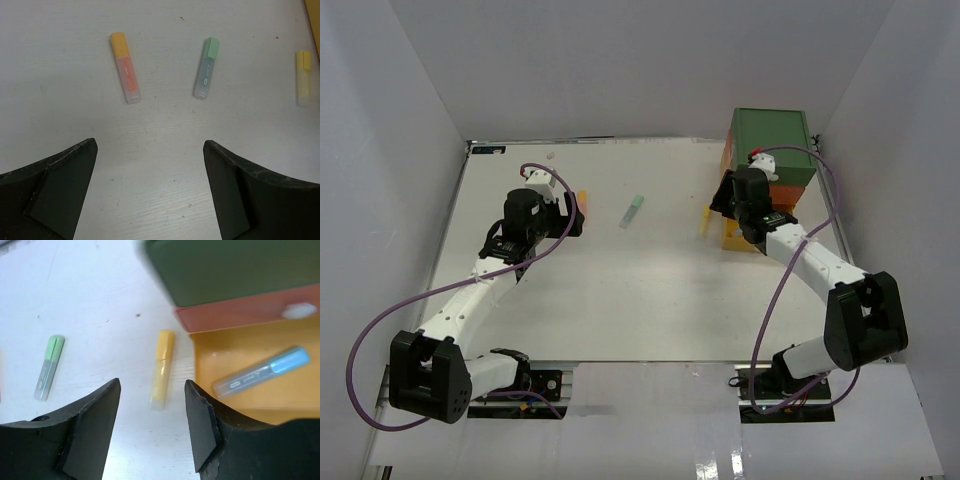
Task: Sort the stationery into containers
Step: Place the pen in the drawer, then pick up the pen from the center of the board.
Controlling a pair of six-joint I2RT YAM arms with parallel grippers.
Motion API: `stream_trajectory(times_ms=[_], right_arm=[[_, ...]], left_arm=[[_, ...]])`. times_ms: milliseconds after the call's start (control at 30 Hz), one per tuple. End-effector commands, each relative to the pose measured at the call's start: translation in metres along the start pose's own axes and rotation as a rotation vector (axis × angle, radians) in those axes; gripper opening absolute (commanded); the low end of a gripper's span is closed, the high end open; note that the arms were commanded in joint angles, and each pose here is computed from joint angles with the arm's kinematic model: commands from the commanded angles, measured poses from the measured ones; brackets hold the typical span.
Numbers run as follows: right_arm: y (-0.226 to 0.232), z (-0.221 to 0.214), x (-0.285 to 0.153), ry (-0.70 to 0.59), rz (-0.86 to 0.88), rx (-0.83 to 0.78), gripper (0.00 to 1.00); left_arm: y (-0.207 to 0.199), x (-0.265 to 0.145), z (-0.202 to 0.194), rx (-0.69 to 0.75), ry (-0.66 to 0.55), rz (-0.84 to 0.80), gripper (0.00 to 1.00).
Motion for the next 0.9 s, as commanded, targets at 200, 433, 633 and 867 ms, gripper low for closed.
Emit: stream_trajectory(times_ms=[200, 433, 633, 867], right_arm=[[0.042, -0.015, 0.017, 0.079, -0.058, -0.284, 0.61], [0.048, -0.038, 0.057, 0.17, -0.143, -0.254, 0.61], [0.045, -0.049, 0.078, 0.193, -0.214, -0.235, 0.59], [0.038, -0.072, 0.093, 0.239, -0.265, -0.221, 0.57]], left_arm=[[-0.008, -0.007, 0.019, 0.002, -0.047, -0.019, 0.98], [-0.008, -0.007, 0.019, 0.0, -0.045, -0.019, 0.98], [-0.009, -0.007, 0.02, 0.0, -0.048, -0.024, 0.98], [-0.01, -0.008, 0.021, 0.0, -0.052, -0.027, 0.98]])
Point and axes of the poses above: each gripper's point midway between its finger pads, its own x axis out along the fingers, its own y axis along the line the jaws close on, z = x × y, the point moved 3 cm from there along -x, back along the fingers, and after that the axes turned 8 degrees about -x, right-handed, at the moved point
